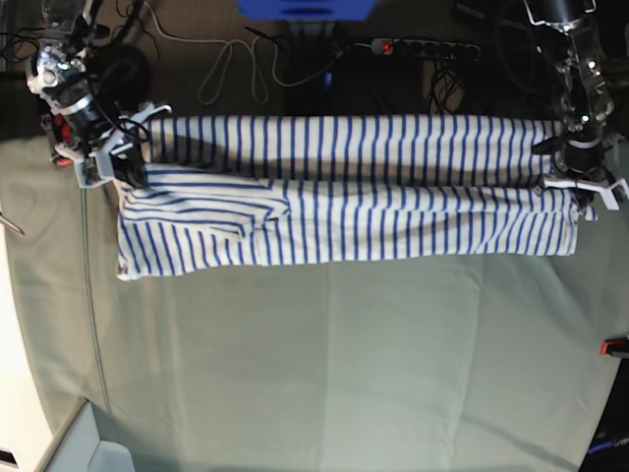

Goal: Layout the t-shirt on the table in an organized manner, then fold the t-shirt properly
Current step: 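Fold the shirt over again lengthwise with both grippers into a strip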

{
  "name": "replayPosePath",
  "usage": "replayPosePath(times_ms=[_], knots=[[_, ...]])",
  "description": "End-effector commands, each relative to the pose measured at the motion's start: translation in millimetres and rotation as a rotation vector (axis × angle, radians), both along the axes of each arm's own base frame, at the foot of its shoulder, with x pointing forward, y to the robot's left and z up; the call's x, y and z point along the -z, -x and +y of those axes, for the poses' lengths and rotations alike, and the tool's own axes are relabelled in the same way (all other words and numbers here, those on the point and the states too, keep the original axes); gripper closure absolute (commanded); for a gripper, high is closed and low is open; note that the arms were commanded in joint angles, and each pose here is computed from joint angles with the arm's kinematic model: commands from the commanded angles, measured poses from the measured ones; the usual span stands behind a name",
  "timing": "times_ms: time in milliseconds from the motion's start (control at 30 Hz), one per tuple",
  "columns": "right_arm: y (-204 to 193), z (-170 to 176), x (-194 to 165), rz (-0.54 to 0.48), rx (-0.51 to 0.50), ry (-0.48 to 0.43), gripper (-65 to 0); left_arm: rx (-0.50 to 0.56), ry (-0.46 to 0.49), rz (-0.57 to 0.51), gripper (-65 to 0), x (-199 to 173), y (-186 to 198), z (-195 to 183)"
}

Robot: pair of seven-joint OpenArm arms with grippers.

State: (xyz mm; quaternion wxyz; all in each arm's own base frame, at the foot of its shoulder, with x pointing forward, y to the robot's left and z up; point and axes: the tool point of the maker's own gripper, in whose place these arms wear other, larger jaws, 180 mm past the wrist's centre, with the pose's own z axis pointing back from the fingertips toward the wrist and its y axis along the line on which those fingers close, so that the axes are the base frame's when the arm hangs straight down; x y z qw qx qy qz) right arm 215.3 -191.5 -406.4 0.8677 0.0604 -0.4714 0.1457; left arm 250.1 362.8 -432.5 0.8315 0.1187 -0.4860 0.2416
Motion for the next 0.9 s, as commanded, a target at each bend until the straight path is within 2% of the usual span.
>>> replayPosePath(times_ms=[0, 367, 600, 733, 867], knots=[[-8.7, -2.0, -12.7, -0.056, 0.002, -0.009, 0.0, -0.002, -0.042, -0.033, 0.0, -13.9, -2.4, 10.2], [-2.2, -2.3, -4.9, -0.029, 0.006, -0.012, 0.0, 0.021, -0.071, -0.035, 0.0, -24.2, 10.4, 7.9], [15.5, 1.6, -6.5, -0.015, -0.002, -0.011, 0.0, -0.026, -0.081, -0.023, 0.0, -23.9, 24.1, 24.1], [13.2, 8.0, 4.7, 0.006, 0.023, -0.045, 0.0, -0.027, -0.081, -0.026, 0.0, -24.6, 22.9, 24.1], [10.3, -6.1, 7.8, 0.004, 0.072, -0.045, 0.0, -0.027, -0.081, -0.025, 0.0, -24.0, 23.2, 24.2]])
